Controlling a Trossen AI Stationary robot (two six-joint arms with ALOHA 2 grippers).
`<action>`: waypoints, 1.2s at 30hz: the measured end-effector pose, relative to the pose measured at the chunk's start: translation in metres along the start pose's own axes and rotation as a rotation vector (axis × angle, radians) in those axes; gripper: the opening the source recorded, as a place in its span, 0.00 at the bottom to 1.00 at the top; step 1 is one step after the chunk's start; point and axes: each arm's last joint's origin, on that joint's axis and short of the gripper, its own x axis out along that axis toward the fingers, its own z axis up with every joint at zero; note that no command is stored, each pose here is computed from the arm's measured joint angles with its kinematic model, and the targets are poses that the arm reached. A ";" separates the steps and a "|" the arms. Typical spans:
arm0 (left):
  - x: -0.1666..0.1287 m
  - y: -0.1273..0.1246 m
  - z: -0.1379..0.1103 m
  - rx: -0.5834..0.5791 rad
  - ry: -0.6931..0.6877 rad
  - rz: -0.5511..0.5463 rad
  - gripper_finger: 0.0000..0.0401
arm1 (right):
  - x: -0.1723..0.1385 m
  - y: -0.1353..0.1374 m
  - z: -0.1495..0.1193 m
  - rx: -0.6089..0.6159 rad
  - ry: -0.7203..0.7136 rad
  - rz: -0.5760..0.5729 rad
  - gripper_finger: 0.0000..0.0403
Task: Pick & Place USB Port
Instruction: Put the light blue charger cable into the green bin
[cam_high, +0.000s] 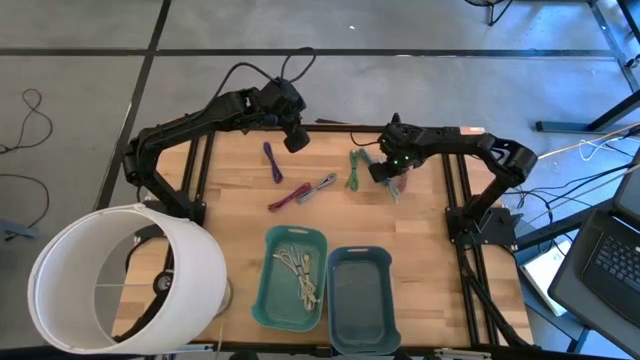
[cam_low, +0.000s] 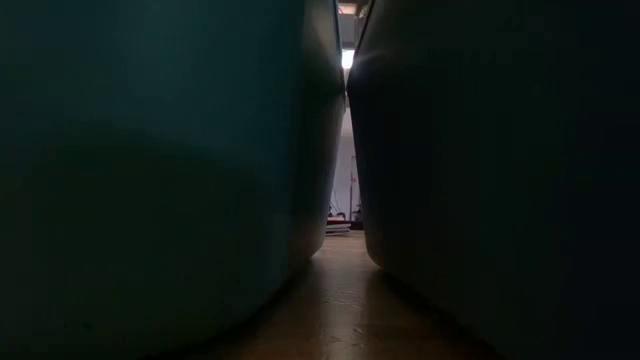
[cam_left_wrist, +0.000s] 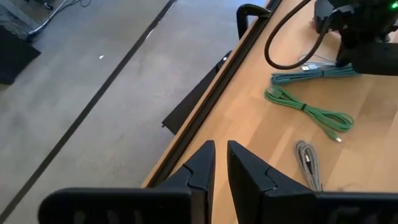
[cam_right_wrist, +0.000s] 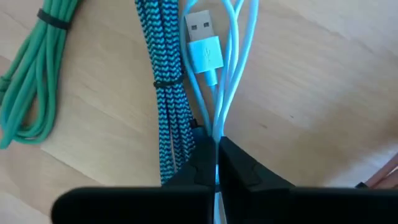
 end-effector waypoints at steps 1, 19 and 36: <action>0.000 0.000 0.000 0.000 0.000 0.000 0.08 | 0.000 0.000 0.000 0.000 -0.001 0.000 0.01; 0.000 -0.003 0.000 0.012 -0.004 -0.095 0.08 | -0.031 0.006 -0.003 -0.052 -0.120 0.001 0.00; 0.001 -0.001 0.002 0.046 -0.042 -0.251 0.09 | -0.263 0.030 -0.054 -0.162 -0.711 0.344 0.00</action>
